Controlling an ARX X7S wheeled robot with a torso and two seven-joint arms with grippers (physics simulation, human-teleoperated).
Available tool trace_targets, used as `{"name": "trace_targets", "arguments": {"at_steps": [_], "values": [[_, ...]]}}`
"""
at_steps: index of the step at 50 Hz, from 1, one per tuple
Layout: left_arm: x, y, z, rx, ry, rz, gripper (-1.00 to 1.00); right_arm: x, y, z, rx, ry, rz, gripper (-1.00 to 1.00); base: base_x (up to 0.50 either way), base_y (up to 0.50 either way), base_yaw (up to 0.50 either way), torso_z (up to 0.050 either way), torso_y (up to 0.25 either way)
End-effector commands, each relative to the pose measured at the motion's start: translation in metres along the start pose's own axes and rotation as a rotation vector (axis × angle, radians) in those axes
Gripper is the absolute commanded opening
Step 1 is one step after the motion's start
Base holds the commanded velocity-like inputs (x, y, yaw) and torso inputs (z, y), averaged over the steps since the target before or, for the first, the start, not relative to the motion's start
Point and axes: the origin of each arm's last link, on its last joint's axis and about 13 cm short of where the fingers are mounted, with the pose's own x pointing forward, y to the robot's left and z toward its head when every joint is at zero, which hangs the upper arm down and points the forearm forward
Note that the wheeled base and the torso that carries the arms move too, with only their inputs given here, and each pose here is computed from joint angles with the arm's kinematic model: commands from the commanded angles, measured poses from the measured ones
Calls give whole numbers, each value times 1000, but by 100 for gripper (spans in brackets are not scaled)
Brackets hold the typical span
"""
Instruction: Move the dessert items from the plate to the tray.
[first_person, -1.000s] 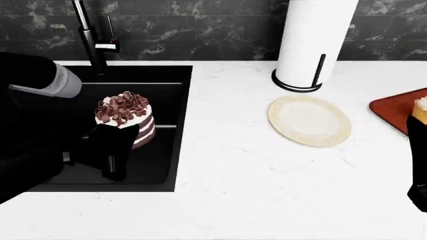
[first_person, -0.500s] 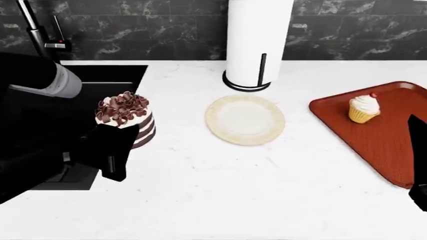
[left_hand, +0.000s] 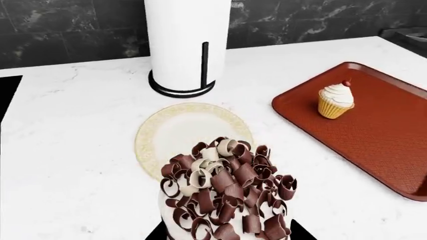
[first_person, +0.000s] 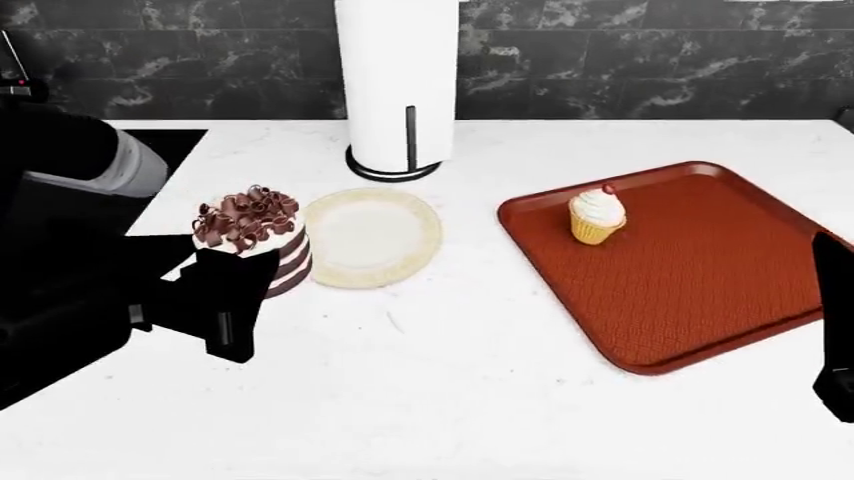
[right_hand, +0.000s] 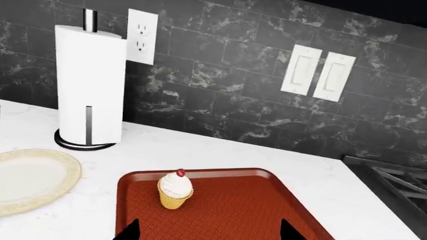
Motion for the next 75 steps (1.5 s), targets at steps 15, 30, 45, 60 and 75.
{"name": "trace_targets", "arguments": {"at_steps": [15,30,45,60,75], "values": [[-4,0,6,-9,-44,12,-100,0,0,0,-1,2,2,100,-12,-500,0,1,1],[-2,1,6,-13,-42,14,-100,1,0,-1,1,4,0,100,-11,-500,0,0,1],[0,3,6,-19,-38,17,-100,1,0,-1,4,5,0,100,-13,-500,0,1,1],[-2,3,6,-19,-43,19,-100,0,2,0,-5,2,8,100,-12,-500,0,0,1],[-2,3,6,-21,-43,20,-100,2,2,0,-5,1,-6,100,-2,-109,0,1,1]]}}
